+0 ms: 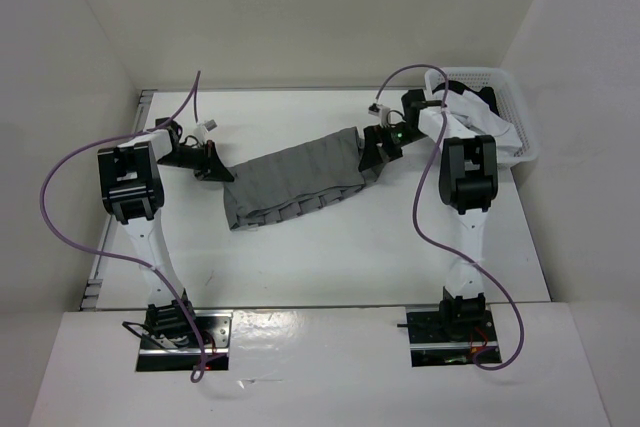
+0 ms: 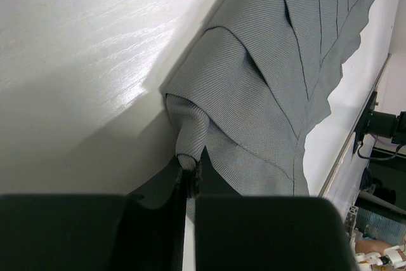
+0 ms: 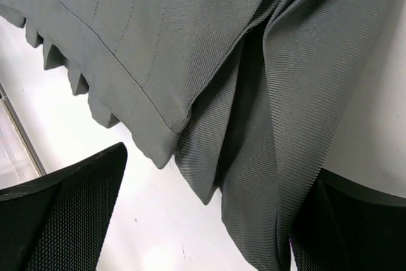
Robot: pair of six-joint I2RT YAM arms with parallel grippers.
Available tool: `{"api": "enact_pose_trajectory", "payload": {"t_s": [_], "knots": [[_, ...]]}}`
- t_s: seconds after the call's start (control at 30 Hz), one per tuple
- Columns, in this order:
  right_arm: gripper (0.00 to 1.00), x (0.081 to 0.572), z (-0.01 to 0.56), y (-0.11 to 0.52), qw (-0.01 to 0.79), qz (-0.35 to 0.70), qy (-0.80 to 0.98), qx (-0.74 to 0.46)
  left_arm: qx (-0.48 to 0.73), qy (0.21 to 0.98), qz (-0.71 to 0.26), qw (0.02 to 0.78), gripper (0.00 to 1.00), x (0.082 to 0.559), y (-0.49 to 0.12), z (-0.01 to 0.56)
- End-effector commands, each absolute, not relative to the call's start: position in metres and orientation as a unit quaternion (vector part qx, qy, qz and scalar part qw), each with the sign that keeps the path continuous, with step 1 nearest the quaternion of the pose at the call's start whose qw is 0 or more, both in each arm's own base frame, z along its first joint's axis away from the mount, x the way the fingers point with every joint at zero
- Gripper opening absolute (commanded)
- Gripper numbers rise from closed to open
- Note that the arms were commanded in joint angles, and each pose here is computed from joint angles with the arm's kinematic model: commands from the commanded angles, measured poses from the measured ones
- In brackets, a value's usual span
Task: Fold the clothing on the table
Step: Fold the skirt
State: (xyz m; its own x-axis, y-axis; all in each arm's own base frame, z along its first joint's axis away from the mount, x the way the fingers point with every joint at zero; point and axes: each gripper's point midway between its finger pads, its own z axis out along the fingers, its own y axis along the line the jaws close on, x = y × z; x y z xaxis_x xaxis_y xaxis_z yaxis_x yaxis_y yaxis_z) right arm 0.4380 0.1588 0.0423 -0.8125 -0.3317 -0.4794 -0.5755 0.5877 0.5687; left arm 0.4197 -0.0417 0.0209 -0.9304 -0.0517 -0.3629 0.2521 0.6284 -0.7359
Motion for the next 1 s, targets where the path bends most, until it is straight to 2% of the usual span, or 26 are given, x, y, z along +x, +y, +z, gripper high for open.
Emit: {"api": "enact_pose_trajectory", "payload": {"t_s": [0.0,0.17,0.23,0.33,0.47,0.57,0.7,0.97], "knots": [[0.99,0.439,0.037,0.17,0.16,0.381,0.871,-0.264,0.076,0.895,-0.401,0.18,0.0,0.414,-0.035,0.015],[0.99,0.447,0.04,0.173,0.167,0.385,0.87,-0.256,0.078,0.892,-0.404,0.185,0.0,0.415,-0.036,0.019],[0.95,0.447,0.038,0.178,0.163,0.387,0.871,-0.256,0.078,0.892,-0.404,0.185,0.0,0.415,-0.036,0.019],[0.88,0.457,0.039,0.177,0.174,0.377,0.873,-0.256,0.078,0.892,-0.404,0.185,0.0,0.415,-0.036,0.019],[0.71,0.46,0.034,0.179,0.169,0.369,0.879,-0.251,0.078,0.892,-0.404,0.185,0.0,0.415,-0.036,0.019],[0.66,0.461,0.032,0.18,0.169,0.369,0.879,-0.251,0.078,0.892,-0.404,0.185,0.0,0.415,-0.036,0.019],[0.61,0.461,0.027,0.179,0.163,0.366,0.883,-0.245,0.078,0.892,-0.404,0.185,0.0,0.415,-0.036,0.019],[0.59,0.46,0.029,0.187,0.164,0.367,0.879,-0.255,0.078,0.892,-0.404,0.185,0.0,0.415,-0.036,0.019]]}}
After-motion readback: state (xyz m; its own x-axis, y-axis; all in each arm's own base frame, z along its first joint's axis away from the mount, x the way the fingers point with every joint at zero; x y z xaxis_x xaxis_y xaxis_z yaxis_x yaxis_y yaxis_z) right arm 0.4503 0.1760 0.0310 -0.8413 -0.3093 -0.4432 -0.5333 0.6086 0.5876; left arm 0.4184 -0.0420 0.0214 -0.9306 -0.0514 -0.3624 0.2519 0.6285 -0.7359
